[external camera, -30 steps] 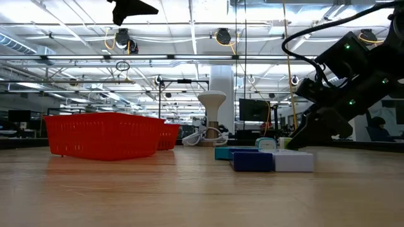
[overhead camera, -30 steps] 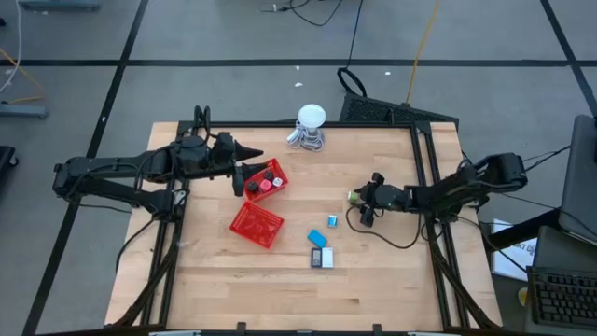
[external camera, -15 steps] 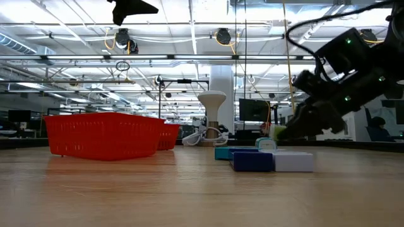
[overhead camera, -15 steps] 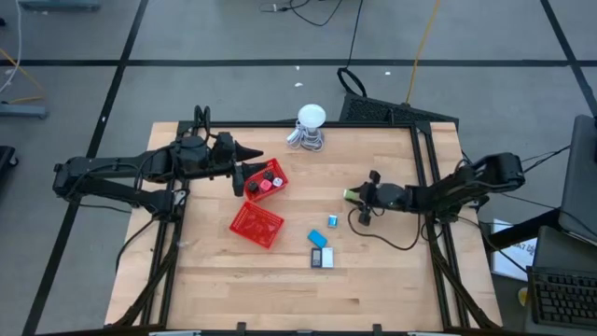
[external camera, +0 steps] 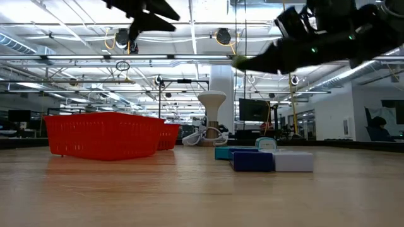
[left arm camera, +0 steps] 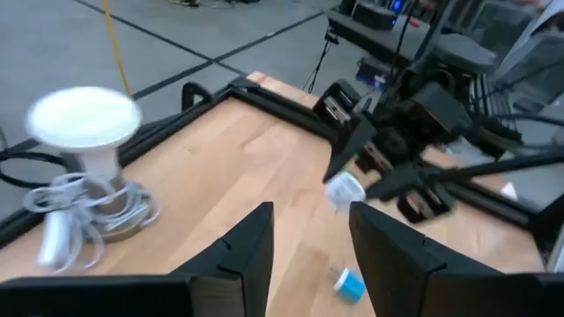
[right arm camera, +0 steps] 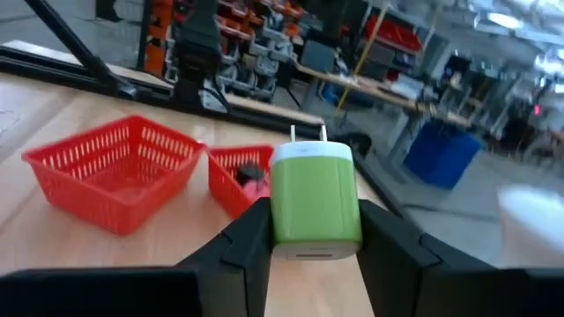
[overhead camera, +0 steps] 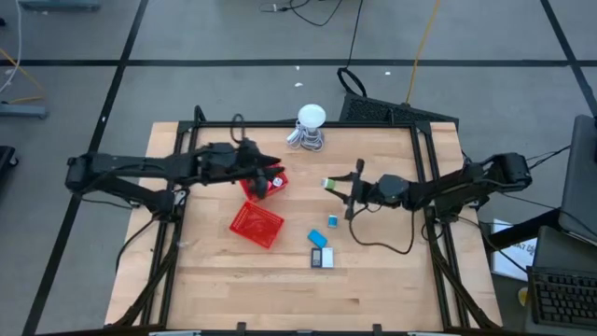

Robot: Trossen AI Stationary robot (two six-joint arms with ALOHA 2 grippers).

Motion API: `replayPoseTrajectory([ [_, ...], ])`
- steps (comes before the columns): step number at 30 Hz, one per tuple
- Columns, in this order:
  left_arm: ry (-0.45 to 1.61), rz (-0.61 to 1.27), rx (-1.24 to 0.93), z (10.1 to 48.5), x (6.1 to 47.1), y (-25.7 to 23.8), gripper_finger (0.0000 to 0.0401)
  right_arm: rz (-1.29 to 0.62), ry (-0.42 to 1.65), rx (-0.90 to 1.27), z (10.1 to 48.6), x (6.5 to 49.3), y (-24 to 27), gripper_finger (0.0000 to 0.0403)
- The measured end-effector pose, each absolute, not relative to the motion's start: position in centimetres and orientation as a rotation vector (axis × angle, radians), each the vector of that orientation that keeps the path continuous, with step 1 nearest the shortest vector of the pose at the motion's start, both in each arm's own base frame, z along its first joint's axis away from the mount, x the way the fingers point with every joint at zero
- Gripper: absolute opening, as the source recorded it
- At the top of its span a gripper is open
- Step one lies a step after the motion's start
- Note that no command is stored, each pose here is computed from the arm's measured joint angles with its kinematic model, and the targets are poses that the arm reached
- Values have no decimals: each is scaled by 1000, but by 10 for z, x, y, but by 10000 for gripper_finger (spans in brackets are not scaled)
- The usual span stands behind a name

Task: Pick & Place Office items
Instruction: Put the green charger adapter into the top red basket

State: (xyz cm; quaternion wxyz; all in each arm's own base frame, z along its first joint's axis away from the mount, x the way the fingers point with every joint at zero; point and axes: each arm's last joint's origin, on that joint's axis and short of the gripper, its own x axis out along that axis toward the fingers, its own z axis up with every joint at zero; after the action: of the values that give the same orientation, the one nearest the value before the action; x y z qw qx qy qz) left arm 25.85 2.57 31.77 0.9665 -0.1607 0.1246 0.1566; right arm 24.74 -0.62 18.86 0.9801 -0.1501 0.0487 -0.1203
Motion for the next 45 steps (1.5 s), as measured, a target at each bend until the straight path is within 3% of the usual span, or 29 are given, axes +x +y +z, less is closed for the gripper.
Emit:
replayPoseTrajectory([
  [10,261,217,-479,276,312,23,162,-183,166,-486,201,268,20,123],
  [18,253,90,-533,250,339,15,186,-306,209,-655,203,264,37,123],
  [33,146,59,-620,228,363,10,303,-308,218,-654,202,263,37,123],
  [45,136,102,-686,223,365,15,292,-329,209,-656,203,264,33,123],
])
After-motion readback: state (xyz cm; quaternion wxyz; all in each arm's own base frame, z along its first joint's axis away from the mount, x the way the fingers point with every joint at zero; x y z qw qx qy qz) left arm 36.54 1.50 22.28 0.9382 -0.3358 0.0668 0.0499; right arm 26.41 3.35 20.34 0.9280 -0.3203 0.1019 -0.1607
